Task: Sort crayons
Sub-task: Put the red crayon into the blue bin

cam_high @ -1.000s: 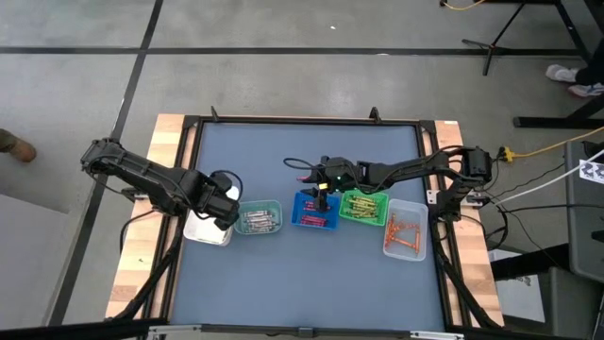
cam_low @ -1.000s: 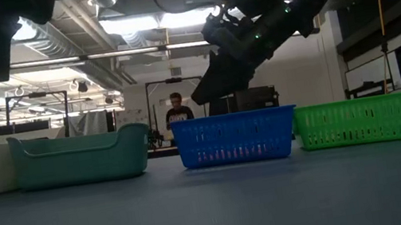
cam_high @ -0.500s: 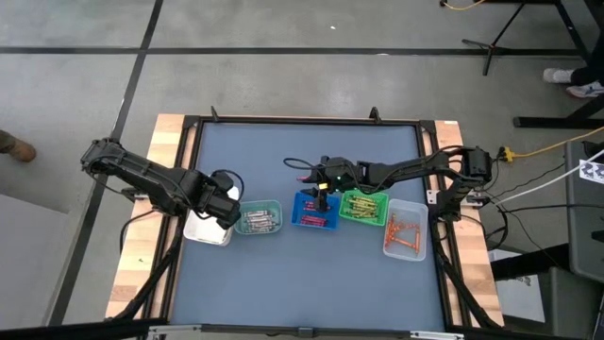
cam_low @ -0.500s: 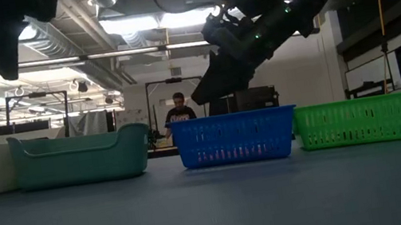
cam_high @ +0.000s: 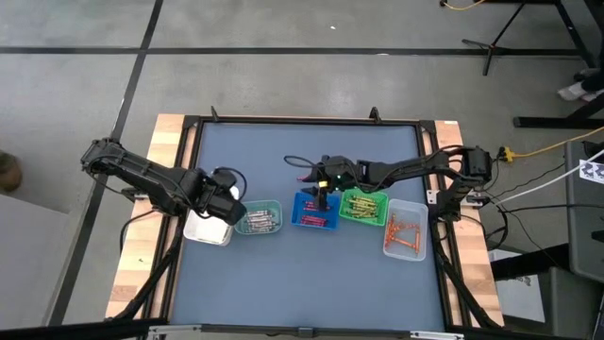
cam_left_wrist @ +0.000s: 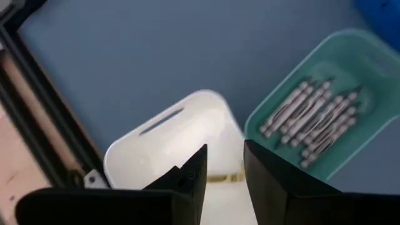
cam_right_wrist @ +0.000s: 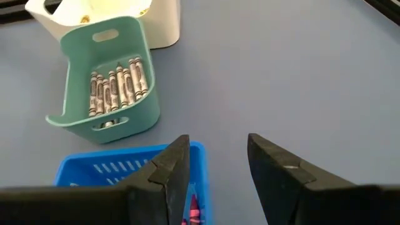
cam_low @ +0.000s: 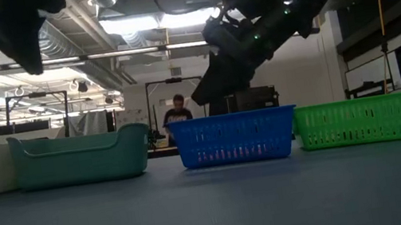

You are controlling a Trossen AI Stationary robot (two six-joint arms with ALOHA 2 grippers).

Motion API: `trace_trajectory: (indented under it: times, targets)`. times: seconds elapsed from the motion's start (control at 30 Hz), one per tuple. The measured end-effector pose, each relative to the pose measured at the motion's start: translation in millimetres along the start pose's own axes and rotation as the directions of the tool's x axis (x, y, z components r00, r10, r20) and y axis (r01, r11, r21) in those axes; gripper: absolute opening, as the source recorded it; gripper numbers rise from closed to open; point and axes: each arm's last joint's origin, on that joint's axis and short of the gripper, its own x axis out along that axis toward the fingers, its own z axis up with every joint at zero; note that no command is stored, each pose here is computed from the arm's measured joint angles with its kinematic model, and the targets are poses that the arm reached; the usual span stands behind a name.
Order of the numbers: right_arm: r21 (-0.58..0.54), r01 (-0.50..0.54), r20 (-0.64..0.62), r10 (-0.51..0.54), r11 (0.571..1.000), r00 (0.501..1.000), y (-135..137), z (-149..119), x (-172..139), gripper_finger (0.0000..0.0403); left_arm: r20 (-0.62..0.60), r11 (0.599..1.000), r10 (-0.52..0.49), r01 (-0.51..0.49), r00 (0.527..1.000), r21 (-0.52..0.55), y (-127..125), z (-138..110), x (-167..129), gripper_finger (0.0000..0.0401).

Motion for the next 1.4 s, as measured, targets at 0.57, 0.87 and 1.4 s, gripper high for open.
trace_trajectory:
  times: [0.57,0.87,1.4]
  targets:
    - [0.123,0.014,0.008,-0.015,0.992,1.0,-66.8,18.8,-9.5,0.016,0.174,0.994,-0.069,0.083,0.982,-0.077,-11.0,11.4,-0.3,0.0089]
    - [0.081,0.061,-0.107,-0.053,0.995,0.993,-90.9,5.3,-13.7,0.016,0.174,0.992,-0.054,0.072,0.983,-0.101,-8.7,15.9,2.0,0.0089]
    - [-0.091,-0.034,-0.202,0.015,0.995,0.979,-87.4,-24.9,18.0,0.016,0.176,0.991,-0.061,0.081,0.982,-0.104,-9.6,16.1,1.9,0.0089]
